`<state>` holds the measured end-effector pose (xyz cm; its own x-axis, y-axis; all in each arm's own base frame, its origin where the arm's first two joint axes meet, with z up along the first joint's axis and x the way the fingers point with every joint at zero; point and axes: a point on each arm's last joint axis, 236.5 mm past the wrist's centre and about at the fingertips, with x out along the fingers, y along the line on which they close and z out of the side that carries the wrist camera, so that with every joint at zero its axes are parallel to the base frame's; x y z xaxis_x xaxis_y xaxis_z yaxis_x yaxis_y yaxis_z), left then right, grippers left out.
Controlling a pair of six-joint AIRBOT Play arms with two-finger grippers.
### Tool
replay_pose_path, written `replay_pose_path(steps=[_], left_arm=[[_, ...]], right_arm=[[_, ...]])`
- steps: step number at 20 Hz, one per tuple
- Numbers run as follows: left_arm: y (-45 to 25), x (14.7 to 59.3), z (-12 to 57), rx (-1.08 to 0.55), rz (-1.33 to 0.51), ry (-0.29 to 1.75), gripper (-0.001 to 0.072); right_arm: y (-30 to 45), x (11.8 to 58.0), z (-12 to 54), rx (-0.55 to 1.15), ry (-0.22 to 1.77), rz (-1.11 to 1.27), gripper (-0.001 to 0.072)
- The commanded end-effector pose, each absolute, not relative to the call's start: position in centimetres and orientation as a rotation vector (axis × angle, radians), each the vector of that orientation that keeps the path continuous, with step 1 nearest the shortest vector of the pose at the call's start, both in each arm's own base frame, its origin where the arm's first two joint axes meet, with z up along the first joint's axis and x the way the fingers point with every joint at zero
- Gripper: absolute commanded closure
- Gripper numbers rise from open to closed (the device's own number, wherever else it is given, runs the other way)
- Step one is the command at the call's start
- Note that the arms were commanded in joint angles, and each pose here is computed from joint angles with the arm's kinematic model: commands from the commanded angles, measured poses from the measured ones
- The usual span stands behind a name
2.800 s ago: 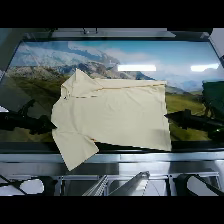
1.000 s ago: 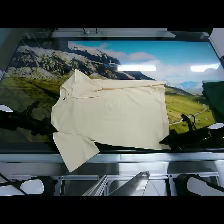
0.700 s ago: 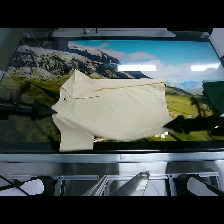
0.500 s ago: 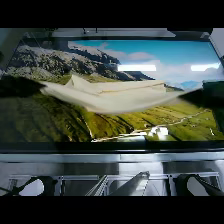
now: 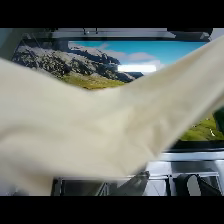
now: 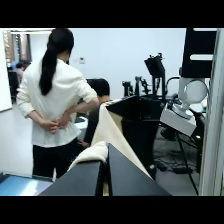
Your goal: Fold the shirts.
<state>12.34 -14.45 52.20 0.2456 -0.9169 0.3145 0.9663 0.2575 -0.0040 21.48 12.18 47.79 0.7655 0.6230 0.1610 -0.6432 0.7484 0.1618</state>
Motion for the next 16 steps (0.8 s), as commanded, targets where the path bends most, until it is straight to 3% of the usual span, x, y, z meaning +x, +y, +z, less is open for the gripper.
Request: replay_pose_path(steps=[1,5,8,11,16], left_arm=[[-13.6,13.8,53.3,-0.257,-1.169,-0.283,0.0684],[-9.8,25.4,42.5,-0.422,-0.959,0.109,0.0683],[-11.9,31.4,33.5,-0.486,-1.000,0.356,0.0683],[-13.4,37.7,22.4,-0.499,-0.929,0.628,0.0683],[-11.1,45.3,7.7,-0.596,-0.804,0.905,0.0685]], right_arm=[[9.8,22.2,49.0,0.140,-0.153,0.509,0.0697],[7.3,28.6,41.7,0.319,0.098,0.568,0.0698],[7.6,34.1,32.6,0.454,0.299,0.640,0.0698],[6.6,39.0,22.1,0.557,0.493,0.580,0.0698],[3.4,45.3,6.5,0.705,0.724,0.462,0.0698]])
